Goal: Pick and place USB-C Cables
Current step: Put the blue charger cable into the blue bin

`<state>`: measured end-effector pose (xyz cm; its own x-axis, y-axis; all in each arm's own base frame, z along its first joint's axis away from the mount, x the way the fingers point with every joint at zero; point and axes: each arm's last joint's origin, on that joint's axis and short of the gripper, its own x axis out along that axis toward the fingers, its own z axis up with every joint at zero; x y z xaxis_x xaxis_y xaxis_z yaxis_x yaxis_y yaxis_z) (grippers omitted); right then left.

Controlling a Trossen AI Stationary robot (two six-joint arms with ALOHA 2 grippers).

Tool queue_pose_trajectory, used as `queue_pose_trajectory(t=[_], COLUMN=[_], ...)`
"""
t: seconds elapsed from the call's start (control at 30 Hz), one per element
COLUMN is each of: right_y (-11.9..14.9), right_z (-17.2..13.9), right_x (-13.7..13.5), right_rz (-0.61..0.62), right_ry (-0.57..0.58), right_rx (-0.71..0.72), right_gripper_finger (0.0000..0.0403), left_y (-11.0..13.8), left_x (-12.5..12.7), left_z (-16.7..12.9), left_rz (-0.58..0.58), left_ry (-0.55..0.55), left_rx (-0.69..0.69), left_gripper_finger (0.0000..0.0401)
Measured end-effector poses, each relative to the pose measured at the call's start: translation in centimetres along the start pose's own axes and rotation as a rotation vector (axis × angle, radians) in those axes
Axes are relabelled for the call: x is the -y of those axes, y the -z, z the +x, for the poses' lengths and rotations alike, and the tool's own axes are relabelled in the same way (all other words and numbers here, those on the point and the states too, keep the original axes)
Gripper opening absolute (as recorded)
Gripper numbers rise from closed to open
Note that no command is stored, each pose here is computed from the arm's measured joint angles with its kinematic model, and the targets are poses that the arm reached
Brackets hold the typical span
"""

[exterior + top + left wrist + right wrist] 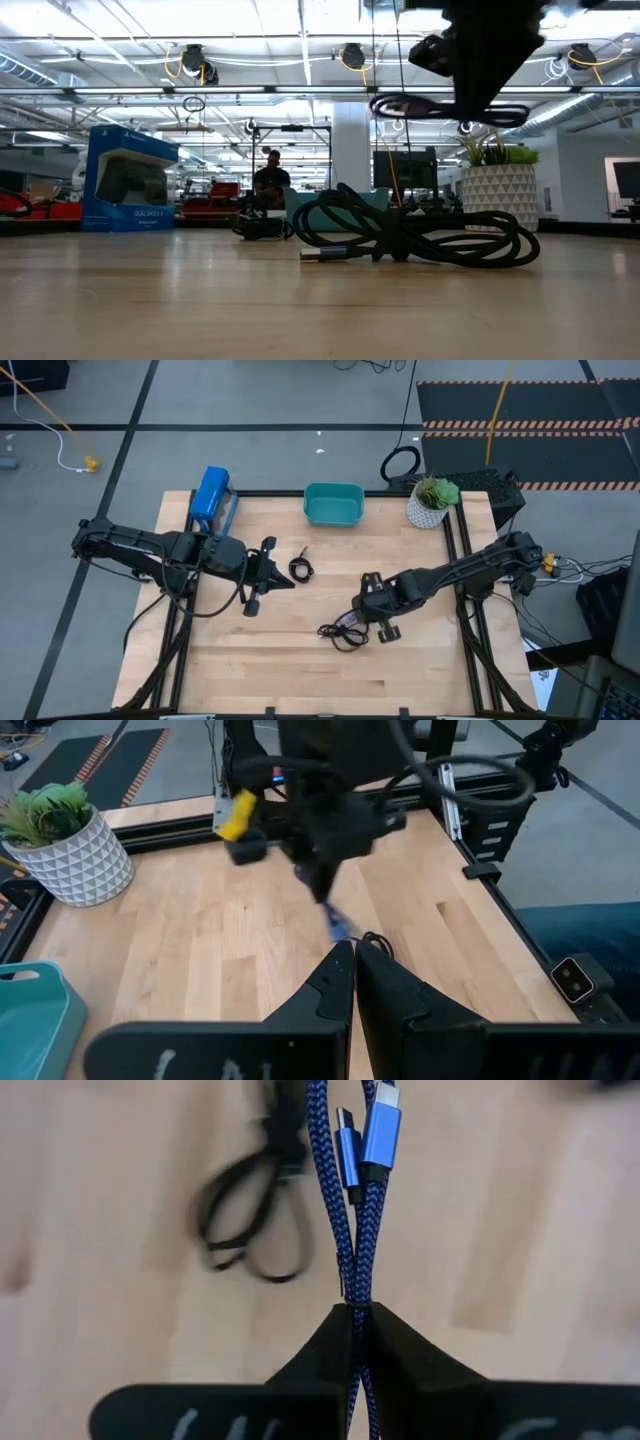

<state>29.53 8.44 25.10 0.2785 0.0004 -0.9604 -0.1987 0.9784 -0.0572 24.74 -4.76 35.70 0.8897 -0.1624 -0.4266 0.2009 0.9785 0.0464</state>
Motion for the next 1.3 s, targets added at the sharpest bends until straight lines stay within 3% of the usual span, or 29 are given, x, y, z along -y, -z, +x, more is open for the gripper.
queue_pose_trajectory(t=[0.23,0.5,1.07,1.3], right_y=[0.4,0.1,-1.6,-1.2], right_z=[0.1,0.0,0.0,0.2], right_x=[1.8,3.2,3.5,6.7], right_rz=[0.226,0.427,0.434,0.441], right_ry=[0.168,0.339,0.233,0.089], right_rx=[-0.023,0.051,0.202,0.149], right_gripper_finger=[0.0005,0.0012,0.0015,0.0015], left_y=[0.0,0.1,1.2,1.9], left_x=[0.0,0.1,0.8,0.6], left_z=[0.0,0.0,0.2,0.1], left_rz=[-0.004,-0.042,-0.042,-0.056], left_ry=[0.0,0.002,0.026,-0.02], left_rx=[0.0,-0.012,-0.097,-0.161], left_gripper_finger=[0.0019,0.0019,0.0019,0.0019])
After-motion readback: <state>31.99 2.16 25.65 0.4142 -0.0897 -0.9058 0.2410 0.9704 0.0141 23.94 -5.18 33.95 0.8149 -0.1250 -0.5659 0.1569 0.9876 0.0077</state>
